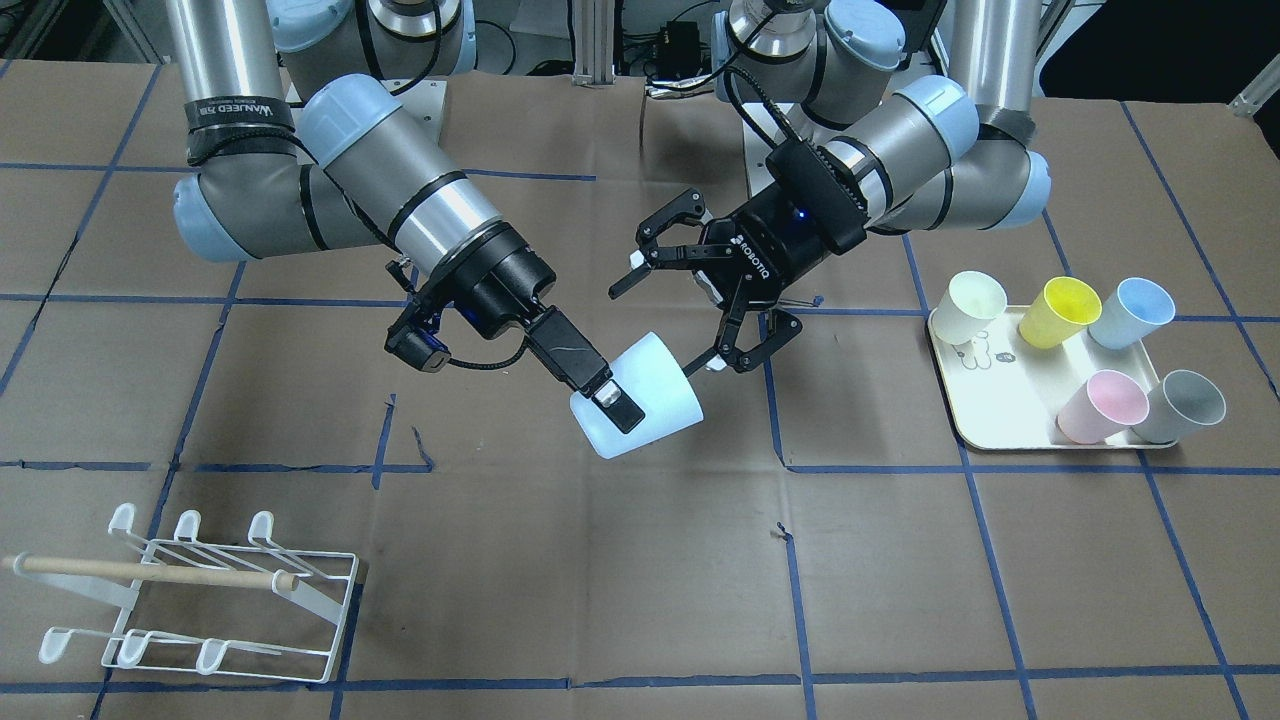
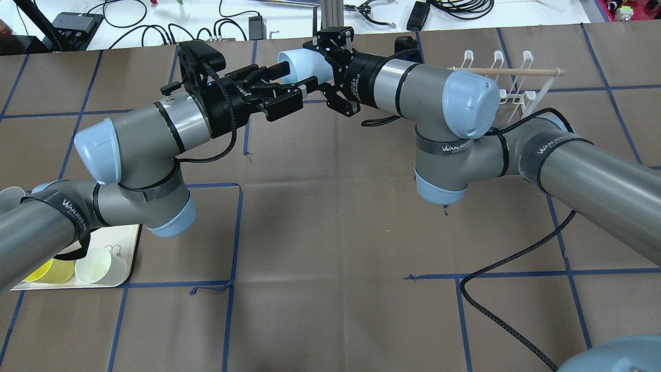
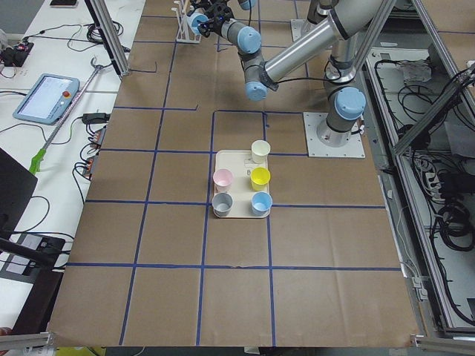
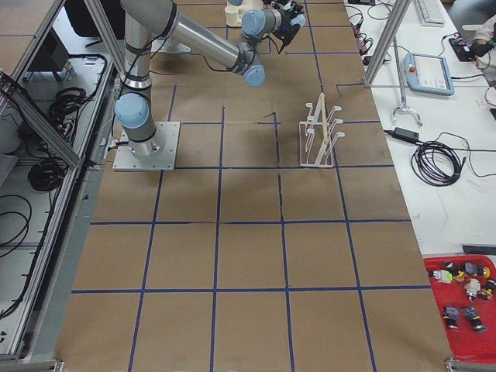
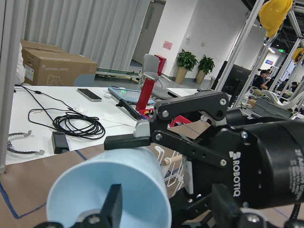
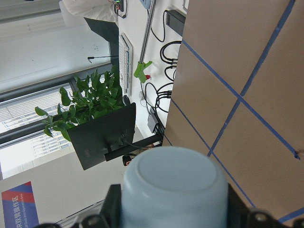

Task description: Transfer IKEA cup to right arm and place on rack

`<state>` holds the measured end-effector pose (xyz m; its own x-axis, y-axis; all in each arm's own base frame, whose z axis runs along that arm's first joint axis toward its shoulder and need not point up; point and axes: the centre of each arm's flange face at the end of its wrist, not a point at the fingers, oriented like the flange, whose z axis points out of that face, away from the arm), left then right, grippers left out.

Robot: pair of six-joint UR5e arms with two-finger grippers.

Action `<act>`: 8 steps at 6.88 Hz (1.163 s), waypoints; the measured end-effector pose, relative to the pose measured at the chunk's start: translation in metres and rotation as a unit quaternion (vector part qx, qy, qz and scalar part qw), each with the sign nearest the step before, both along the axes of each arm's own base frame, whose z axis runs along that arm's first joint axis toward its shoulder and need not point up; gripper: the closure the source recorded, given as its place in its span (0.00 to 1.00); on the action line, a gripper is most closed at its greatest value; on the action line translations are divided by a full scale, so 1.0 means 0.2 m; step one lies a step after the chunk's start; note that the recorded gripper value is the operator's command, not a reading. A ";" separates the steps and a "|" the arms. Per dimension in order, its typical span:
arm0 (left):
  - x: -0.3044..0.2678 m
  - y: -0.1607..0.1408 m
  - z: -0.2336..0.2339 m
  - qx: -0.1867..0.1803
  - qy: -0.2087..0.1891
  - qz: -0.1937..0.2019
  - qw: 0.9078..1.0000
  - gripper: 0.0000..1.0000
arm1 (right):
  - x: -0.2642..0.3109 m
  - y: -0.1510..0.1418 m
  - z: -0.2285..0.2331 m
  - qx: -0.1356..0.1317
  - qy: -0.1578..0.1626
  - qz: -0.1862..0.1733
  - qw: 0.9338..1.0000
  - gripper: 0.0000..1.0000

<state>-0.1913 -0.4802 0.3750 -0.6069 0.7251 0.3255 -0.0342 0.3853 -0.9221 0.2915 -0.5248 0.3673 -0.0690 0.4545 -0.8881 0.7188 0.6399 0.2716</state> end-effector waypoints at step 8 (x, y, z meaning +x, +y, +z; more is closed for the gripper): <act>0.47 -0.13 0.20 0.106 -0.018 0.156 0.982 0.01 | -0.55 -0.33 0.03 -0.238 0.251 0.025 0.938 0.56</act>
<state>-0.0966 -0.5058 0.4149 -0.8025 0.4209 0.4229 -0.1487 0.5453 -0.8250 0.1809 -0.5903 0.3736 -0.5435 0.0002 -0.8394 0.6451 0.6398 -0.4176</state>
